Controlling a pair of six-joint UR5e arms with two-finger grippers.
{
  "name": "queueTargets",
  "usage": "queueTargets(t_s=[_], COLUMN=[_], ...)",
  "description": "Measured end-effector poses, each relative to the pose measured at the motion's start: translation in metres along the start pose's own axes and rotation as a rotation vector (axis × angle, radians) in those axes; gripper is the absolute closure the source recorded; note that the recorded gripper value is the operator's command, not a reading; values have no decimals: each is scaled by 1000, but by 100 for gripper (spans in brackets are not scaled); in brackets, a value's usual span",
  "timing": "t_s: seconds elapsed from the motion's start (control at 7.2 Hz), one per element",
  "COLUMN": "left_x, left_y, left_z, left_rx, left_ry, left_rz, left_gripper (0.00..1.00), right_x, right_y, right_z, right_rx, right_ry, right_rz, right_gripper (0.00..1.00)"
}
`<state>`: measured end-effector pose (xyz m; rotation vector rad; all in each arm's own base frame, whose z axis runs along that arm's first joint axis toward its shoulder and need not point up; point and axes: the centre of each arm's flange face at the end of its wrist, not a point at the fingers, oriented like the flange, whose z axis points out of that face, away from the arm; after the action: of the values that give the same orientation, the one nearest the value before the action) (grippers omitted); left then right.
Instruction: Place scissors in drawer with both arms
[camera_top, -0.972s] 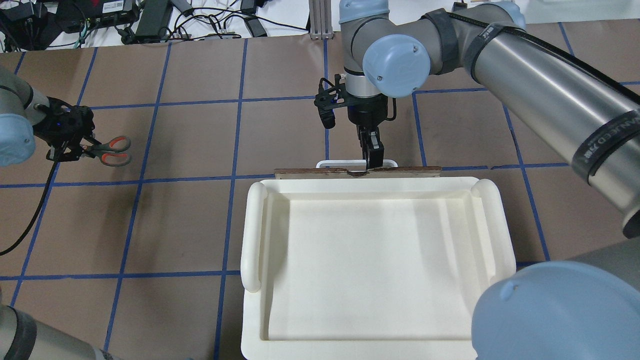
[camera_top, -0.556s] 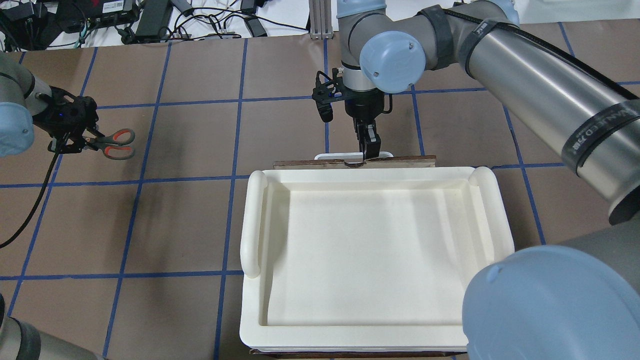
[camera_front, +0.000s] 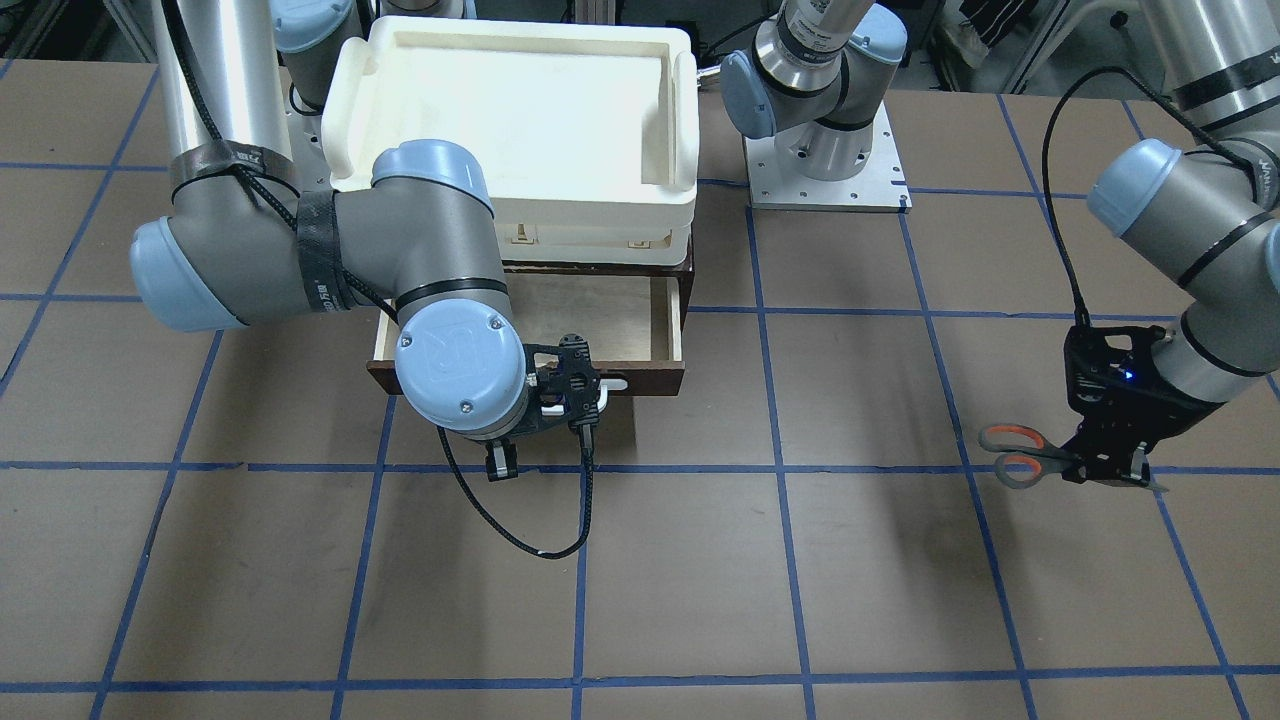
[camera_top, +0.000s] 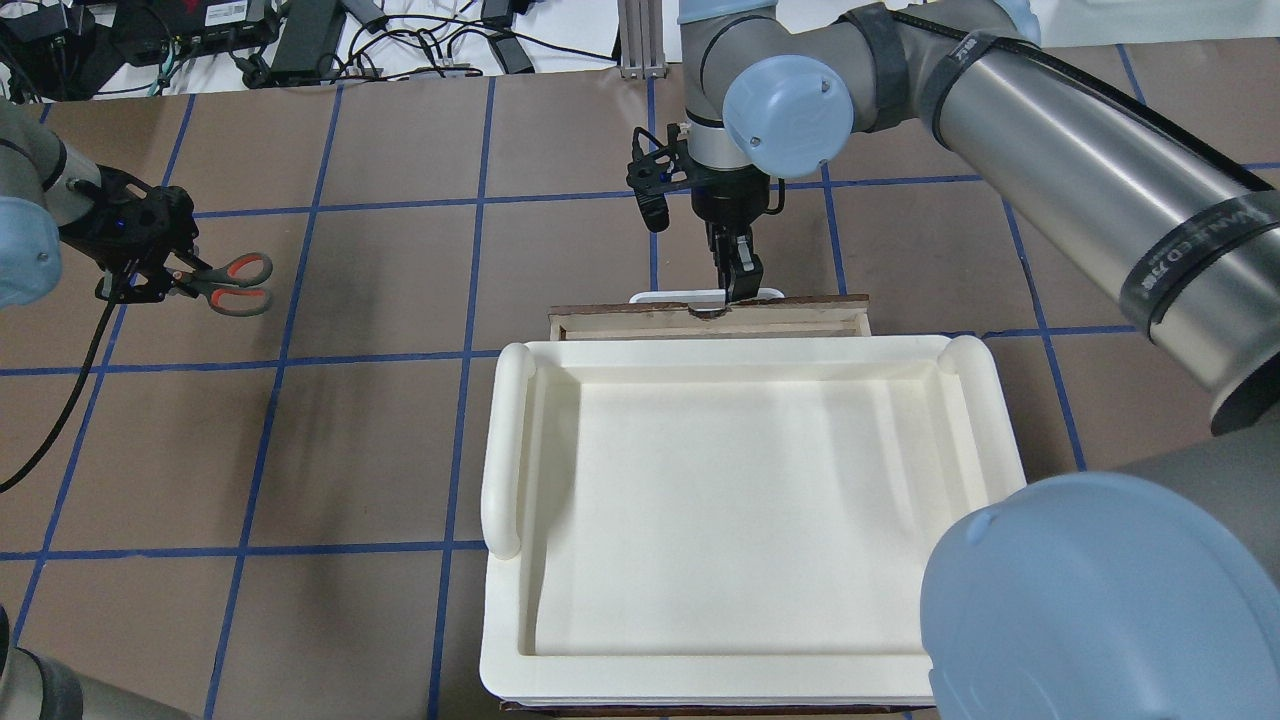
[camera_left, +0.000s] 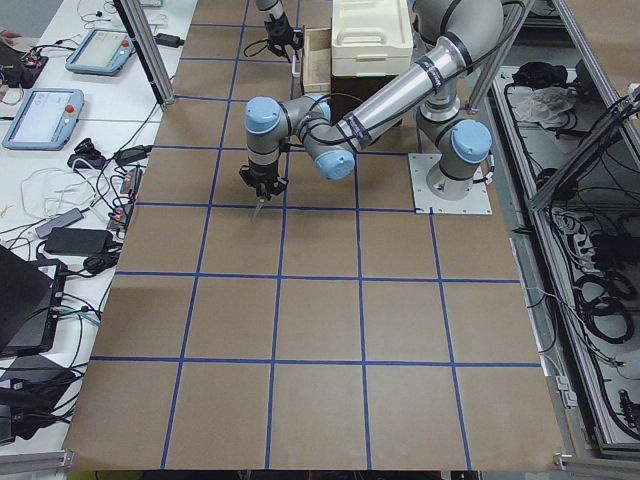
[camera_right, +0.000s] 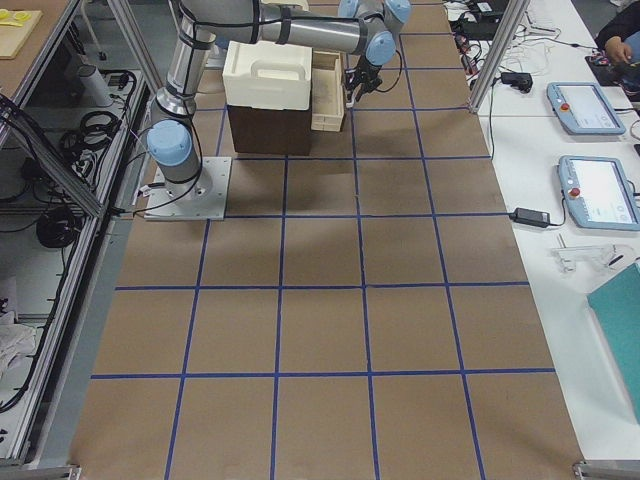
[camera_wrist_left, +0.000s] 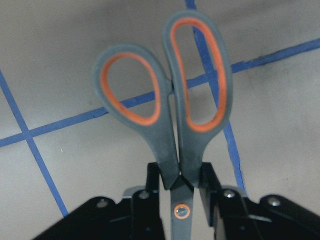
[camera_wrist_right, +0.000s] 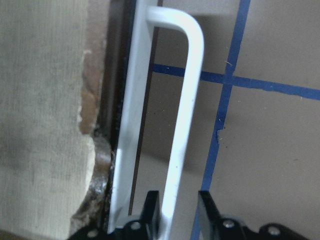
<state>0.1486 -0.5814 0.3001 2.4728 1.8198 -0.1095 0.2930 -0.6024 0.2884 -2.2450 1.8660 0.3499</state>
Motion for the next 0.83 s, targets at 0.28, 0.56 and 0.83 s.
queueTargets(t_s=[0.28,0.56,0.83], left_x=[0,1,1], left_y=[-1,-2,-2], left_z=[-4,-9,-11], left_rx=[1,-3,-5], left_ry=[-5,-9,-11], left_rz=[0,0,-1], left_gripper=[100,100,100], right_x=[7,12,18], right_y=[0,4,12], right_z=[-2,-8,-13], right_rx=[2,8,18], right_ry=[22,54,86], right_rz=[-2,5,17], right_gripper=[61,61,61])
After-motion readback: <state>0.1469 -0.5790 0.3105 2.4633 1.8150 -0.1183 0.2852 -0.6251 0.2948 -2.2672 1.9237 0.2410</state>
